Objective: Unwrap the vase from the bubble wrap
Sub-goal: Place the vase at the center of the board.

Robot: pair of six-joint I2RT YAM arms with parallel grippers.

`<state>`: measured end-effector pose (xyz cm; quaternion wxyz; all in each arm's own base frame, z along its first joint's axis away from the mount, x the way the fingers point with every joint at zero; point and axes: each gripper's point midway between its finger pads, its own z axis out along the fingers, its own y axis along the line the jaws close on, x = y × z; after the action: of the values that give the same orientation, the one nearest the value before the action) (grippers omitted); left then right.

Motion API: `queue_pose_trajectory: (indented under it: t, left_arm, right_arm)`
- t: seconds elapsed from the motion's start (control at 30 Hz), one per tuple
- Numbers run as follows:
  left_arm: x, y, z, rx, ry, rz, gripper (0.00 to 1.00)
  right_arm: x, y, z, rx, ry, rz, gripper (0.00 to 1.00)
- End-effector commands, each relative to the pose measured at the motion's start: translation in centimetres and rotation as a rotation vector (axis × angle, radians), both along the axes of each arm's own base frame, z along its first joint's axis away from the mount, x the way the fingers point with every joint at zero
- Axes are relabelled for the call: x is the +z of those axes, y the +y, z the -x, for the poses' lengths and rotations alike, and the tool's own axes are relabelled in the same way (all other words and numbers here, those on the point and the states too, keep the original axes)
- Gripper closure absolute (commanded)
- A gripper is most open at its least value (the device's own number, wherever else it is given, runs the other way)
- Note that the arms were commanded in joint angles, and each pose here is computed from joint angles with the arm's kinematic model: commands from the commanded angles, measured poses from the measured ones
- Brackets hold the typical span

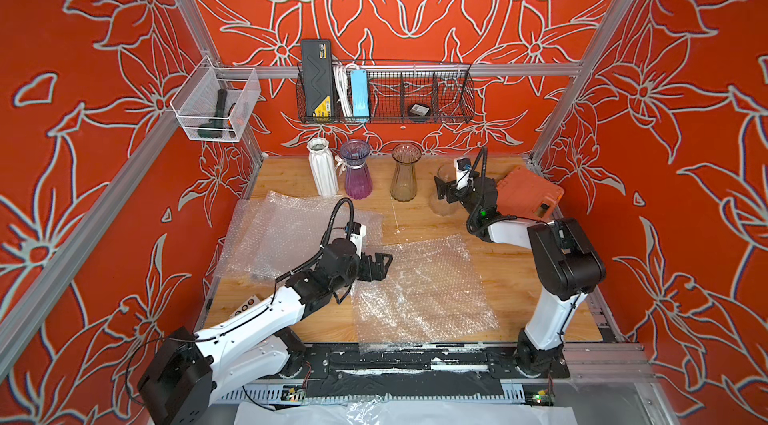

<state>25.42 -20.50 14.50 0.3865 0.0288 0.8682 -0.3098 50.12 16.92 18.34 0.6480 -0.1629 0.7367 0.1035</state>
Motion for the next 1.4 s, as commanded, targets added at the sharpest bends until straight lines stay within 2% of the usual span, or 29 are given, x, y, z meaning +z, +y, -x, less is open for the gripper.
queue_pose_trajectory:
  t: [0.0,0.2,0.7,1.0,1.37]
  left_arm:
    - [1.7,0.2,-0.2,0.01,-0.028,0.023,0.04]
    - [1.9,0.3,-0.3,0.015,-0.036,0.014,0.04]
    - [1.7,-0.4,-1.1,0.004,-0.034,-0.004,0.03]
    - [1.2,-0.6,-1.3,0.002,-0.018,-0.012,0.03]
    - [1.2,-1.0,-1.5,-0.006,-0.01,0.0,0.03]
  right_arm:
    - [5.1,-0.4,0.6,-0.013,-0.133,-0.015,0.02]
    - [5.3,-0.2,1.1,0.007,-0.123,0.005,0.02]
    - [1.3,0.4,2.8,0.073,-0.1,0.044,0.02]
    - [-0.6,0.1,2.6,0.053,-0.06,0.042,0.02]
    - [-1.6,-0.7,4.2,0.034,-0.039,0.036,0.02]
